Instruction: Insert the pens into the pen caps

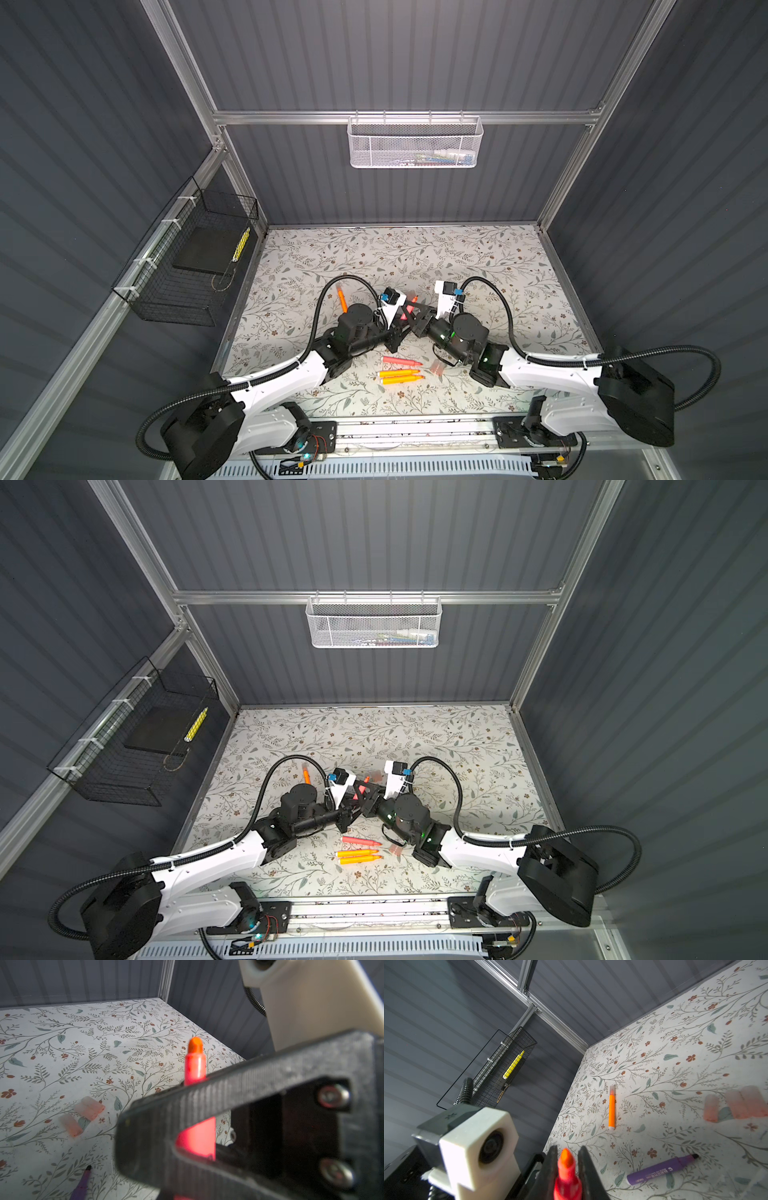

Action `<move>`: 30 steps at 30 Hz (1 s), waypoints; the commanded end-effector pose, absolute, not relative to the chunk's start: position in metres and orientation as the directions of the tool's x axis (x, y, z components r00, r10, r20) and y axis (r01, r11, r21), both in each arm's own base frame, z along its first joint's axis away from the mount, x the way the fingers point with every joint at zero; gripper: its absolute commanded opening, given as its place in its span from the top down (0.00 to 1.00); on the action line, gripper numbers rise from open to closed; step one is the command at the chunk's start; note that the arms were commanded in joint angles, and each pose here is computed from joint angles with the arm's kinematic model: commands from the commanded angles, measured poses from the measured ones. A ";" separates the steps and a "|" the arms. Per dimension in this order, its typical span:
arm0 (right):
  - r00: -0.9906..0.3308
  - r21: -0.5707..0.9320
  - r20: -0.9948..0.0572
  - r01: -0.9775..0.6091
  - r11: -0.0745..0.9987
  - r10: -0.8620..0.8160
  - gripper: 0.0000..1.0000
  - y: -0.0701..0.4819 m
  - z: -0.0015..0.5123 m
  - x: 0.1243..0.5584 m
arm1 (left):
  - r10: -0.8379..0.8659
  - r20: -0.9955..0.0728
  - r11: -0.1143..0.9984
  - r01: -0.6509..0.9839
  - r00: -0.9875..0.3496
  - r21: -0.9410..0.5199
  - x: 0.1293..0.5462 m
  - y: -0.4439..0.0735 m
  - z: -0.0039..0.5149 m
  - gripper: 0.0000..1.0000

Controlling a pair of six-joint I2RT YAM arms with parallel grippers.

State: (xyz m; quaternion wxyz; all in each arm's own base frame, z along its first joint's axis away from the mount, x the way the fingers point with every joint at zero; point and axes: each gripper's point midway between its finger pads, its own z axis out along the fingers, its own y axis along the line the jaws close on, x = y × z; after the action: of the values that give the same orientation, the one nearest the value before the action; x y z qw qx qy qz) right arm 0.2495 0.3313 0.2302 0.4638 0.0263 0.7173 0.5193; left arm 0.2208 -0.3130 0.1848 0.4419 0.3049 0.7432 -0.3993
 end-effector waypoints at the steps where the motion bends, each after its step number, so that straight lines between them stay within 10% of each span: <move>1: -0.552 0.762 -0.648 -0.467 0.449 0.525 0.65 0.332 0.242 0.245 | 0.068 -0.906 0.591 0.749 -0.417 -0.300 0.235 -0.302 0.191 1.00; 8: -0.451 0.692 -0.717 -0.368 0.621 0.532 0.35 0.276 0.227 0.254 | 0.056 -0.865 0.775 0.568 -0.498 -0.277 0.259 -0.257 0.164 1.00; 30: -0.870 0.378 -0.470 -0.047 0.925 0.148 0.57 0.199 0.073 0.187 | -0.021 -0.814 0.705 0.569 -0.581 -0.424 0.245 -0.230 0.152 1.00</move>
State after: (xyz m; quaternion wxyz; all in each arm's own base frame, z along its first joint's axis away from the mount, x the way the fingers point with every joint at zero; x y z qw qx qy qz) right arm 0.2041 0.2114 0.0973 0.3030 0.0330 0.9225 0.2367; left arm 0.2527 -0.2237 0.1414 0.4218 0.1554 0.8341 -0.3199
